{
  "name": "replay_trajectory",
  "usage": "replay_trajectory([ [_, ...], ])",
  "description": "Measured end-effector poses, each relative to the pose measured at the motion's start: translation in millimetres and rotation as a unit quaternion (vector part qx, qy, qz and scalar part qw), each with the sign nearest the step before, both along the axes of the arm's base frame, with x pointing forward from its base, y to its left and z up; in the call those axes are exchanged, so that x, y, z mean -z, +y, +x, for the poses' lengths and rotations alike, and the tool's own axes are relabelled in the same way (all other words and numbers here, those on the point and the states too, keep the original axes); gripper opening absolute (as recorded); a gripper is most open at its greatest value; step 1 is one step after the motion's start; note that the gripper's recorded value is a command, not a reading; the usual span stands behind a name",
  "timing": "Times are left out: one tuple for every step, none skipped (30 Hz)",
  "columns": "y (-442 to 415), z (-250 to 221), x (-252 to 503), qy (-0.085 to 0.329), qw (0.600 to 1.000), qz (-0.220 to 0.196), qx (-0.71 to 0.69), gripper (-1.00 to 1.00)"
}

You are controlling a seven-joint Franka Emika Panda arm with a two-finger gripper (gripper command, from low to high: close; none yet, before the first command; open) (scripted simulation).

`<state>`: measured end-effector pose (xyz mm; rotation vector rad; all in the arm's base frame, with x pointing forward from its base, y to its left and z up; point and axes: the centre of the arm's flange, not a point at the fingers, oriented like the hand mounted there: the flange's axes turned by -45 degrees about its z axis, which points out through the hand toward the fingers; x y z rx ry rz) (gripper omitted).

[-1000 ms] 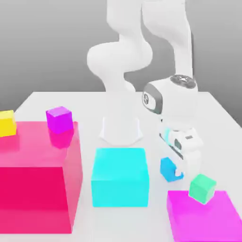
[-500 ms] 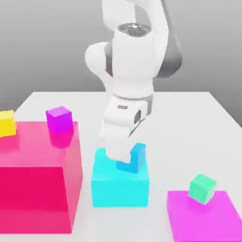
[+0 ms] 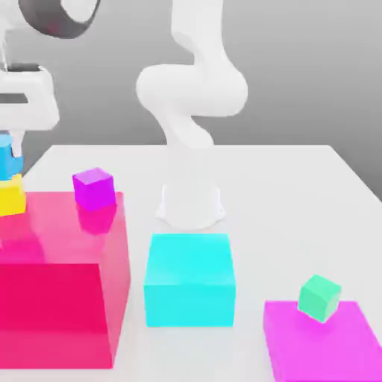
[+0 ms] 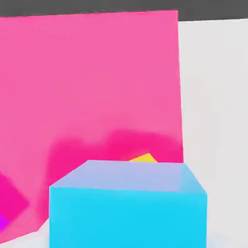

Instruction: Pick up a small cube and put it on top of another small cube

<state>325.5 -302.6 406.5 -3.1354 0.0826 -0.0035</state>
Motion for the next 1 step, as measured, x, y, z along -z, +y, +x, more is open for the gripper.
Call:
replay_trajectory([
  [0.0,0.0,0.0,0.0,1.0,0.0,0.0,1.0],
])
